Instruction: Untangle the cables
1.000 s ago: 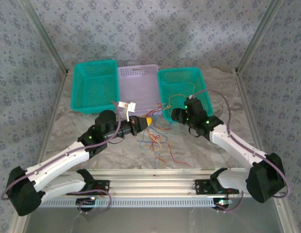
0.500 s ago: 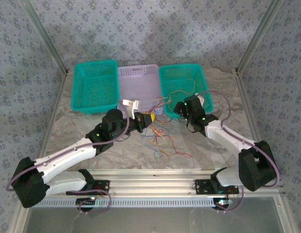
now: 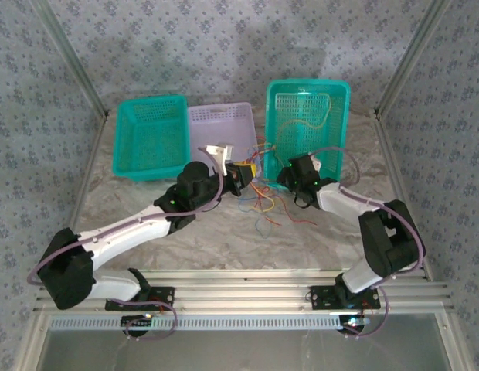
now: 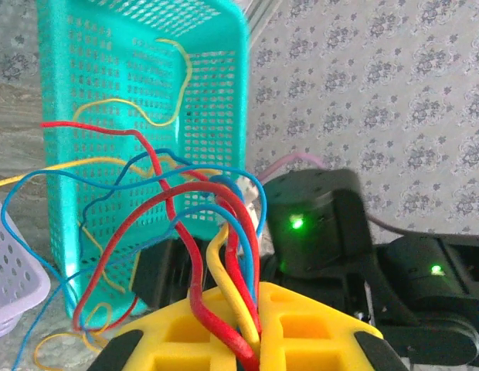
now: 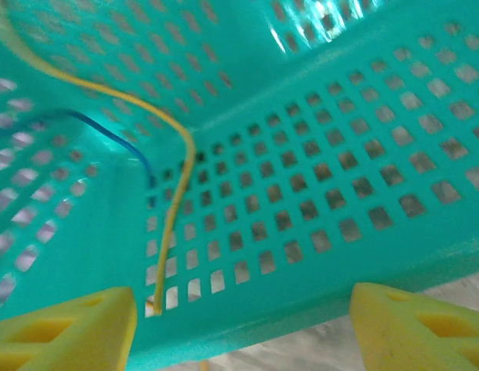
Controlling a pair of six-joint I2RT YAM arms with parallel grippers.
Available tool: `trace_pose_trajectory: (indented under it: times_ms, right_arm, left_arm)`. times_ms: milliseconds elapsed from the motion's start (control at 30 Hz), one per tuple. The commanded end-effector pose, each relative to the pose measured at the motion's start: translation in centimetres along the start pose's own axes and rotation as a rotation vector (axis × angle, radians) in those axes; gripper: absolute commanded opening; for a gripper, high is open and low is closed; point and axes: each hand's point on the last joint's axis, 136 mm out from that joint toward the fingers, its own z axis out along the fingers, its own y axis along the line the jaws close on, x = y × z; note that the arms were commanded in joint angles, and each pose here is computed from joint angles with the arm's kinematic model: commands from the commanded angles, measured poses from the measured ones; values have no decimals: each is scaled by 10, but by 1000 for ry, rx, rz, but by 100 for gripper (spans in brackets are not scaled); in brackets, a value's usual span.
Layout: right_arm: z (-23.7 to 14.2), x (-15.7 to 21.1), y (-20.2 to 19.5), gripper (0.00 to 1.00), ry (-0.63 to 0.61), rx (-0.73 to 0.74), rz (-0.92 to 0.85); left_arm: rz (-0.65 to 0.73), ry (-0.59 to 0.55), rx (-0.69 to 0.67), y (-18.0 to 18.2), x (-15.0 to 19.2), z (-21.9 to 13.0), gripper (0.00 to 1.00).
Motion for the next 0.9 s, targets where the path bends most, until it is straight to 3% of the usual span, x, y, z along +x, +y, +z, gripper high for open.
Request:
trace_pose_trajectory:
  times_ms: [0, 400, 533, 667, 867]
  right_arm:
    - [-3, 12, -17, 74, 80, 62, 0]
    - [-73, -53, 8, 76, -116, 2, -90]
    - [-86, -65, 4, 76, -130, 5, -95]
    - [-109, -82, 14, 77, -200, -67, -100]
    - [-142, -72, 38, 77, -197, -246, -187]
  left_arm:
    - [33, -150, 112, -40, -53, 0, 0]
    - [48, -115, 175, -63, -55, -1, 0]
    - [61, -116, 217, -80, -60, -8, 0]
    - [75, -153, 264, -102, -76, -27, 0]
    - [106, -141, 264, -121, -83, -67, 0]
